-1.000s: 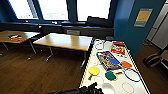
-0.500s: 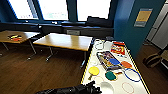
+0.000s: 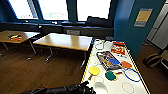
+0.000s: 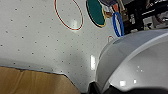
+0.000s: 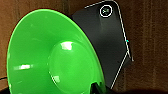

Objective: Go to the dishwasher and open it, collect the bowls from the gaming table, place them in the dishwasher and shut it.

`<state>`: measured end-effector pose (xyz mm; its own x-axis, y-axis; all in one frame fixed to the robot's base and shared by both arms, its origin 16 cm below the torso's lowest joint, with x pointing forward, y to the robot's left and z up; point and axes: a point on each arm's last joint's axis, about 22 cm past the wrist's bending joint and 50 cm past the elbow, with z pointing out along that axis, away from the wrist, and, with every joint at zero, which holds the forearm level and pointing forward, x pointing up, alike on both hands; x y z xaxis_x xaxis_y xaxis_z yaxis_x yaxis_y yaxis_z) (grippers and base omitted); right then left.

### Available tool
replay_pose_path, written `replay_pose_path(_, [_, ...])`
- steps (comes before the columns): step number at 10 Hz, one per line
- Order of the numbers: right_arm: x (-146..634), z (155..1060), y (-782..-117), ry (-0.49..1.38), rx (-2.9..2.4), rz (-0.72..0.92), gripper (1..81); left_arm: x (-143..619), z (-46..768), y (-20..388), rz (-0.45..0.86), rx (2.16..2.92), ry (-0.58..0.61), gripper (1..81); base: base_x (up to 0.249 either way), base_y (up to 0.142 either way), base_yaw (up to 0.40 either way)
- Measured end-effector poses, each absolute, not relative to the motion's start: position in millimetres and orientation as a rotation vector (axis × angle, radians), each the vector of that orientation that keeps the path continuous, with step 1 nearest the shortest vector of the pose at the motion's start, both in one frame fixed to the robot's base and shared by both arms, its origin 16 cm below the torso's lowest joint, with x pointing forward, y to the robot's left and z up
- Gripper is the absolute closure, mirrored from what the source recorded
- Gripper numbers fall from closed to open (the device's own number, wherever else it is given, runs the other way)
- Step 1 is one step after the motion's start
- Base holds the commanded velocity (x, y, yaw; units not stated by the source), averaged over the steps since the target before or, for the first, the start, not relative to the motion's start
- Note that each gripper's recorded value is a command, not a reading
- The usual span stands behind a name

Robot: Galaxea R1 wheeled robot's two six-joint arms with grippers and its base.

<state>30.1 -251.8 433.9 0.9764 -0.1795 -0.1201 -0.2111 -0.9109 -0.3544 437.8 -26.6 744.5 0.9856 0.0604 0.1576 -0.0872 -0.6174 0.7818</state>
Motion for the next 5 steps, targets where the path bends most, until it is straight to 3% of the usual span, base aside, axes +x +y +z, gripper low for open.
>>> replay_pose_path(5, [29.7,434.2,-255.2,0.283,-2.754,0.122,81.1,397.8,725.6,59.3,0.201,2.286,-0.003,81.1,0.0,0.0,0.0])
